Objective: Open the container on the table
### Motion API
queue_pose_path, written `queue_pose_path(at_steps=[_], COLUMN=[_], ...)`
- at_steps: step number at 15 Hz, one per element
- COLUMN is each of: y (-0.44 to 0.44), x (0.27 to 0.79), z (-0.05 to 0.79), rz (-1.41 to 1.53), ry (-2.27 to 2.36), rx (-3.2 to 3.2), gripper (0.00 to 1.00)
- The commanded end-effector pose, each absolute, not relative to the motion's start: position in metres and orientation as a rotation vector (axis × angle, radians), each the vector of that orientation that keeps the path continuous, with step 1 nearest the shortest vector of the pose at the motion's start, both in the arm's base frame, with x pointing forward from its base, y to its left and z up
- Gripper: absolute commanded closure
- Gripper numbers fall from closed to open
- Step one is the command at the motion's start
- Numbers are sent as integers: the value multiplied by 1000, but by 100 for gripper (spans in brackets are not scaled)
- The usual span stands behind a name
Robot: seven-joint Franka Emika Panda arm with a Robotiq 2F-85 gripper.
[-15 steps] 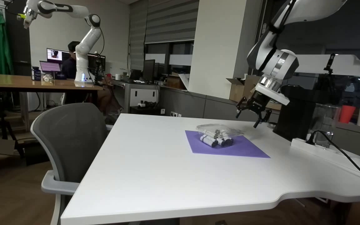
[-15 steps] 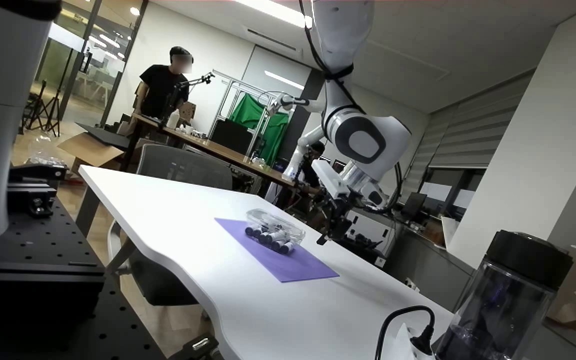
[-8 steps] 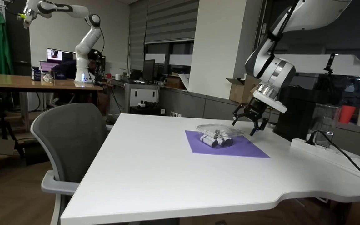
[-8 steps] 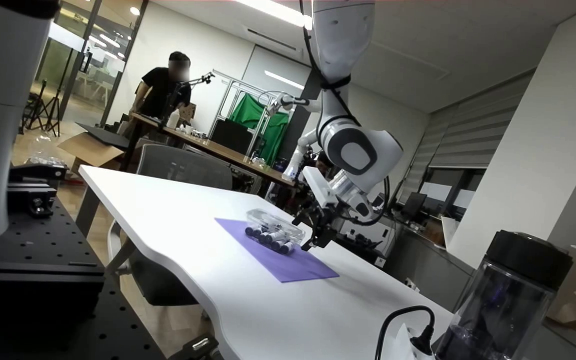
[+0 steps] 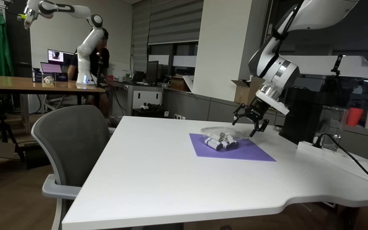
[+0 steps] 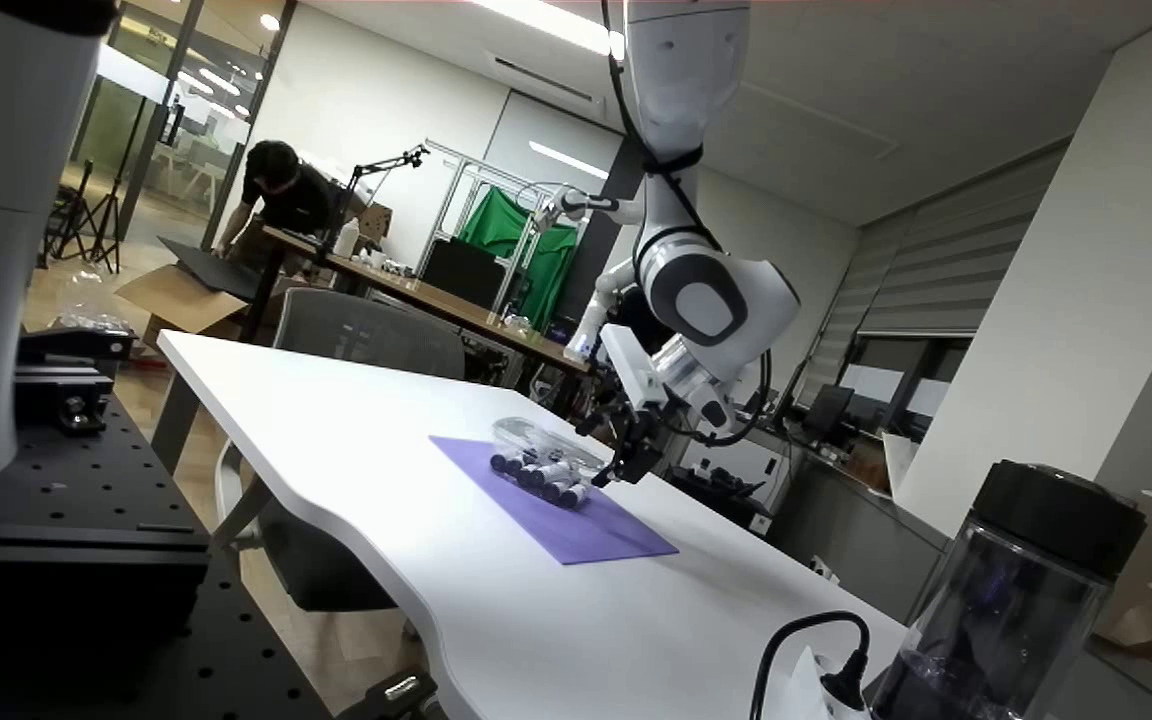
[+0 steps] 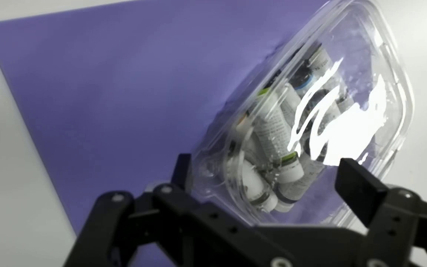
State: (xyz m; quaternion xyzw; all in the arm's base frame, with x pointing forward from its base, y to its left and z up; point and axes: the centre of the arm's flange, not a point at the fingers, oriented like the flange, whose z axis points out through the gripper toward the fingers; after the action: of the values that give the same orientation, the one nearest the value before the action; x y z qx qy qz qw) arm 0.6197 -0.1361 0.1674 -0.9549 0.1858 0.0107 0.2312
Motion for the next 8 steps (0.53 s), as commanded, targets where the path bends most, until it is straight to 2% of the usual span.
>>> queue_pose_path(at_steps=[1,8], y=[-138,-125], x=[623,626], z=[181,193], rz=[-23,-66], ry=[486,600], rx=[-2568,-2458], gripper=[0,0])
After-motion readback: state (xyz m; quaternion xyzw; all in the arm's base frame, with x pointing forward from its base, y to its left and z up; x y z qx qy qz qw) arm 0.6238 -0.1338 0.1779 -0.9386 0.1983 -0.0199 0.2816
